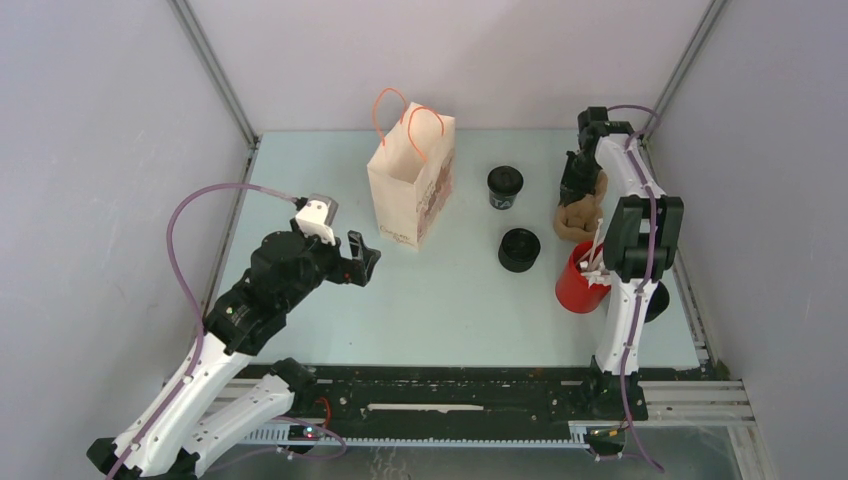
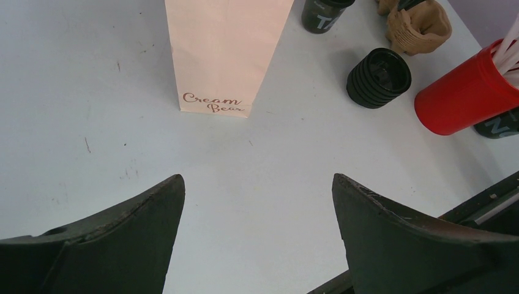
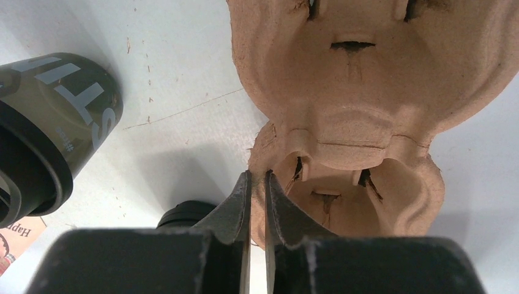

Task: Pack the takeout coffee

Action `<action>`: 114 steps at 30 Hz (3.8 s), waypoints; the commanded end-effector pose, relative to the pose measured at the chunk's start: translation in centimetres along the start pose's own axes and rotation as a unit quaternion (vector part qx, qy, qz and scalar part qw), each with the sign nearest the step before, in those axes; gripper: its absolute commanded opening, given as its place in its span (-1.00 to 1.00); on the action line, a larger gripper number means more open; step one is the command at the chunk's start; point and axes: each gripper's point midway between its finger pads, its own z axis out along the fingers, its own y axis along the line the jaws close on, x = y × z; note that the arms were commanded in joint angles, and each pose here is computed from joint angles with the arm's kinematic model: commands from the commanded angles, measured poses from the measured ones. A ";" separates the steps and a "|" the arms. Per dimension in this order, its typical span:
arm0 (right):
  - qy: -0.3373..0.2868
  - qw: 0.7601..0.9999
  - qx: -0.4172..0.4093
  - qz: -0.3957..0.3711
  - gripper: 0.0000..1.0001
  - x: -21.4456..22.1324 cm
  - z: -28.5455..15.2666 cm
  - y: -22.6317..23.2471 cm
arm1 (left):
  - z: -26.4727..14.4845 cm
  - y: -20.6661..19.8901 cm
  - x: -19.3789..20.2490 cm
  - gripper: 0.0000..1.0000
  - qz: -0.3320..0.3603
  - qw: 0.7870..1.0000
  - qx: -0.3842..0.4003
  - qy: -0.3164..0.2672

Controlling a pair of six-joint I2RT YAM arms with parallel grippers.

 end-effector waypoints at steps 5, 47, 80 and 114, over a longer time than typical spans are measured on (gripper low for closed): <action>-0.056 0.998 0.010 -0.010 -1.00 -1.6 -3.6 -1.0 | 0.2 0.5 -0.1 0.89 0.010 1.000 -0.007 -0.011; -0.109 0.933 0.179 -0.293 -1.00 0.0 -3.4 3.7 | 0.5 0.3 0.1 0.89 0.004 1.000 0.001 -0.006; -0.065 0.987 -0.089 -0.116 0.50 2.9 -5.9 5.9 | 1.2 0.3 0.6 0.89 -0.009 1.000 0.007 0.007; -0.001 0.989 -0.091 -0.119 -0.53 4.6 -1.6 6.0 | 1.2 0.2 0.8 0.89 -0.010 1.000 0.011 0.008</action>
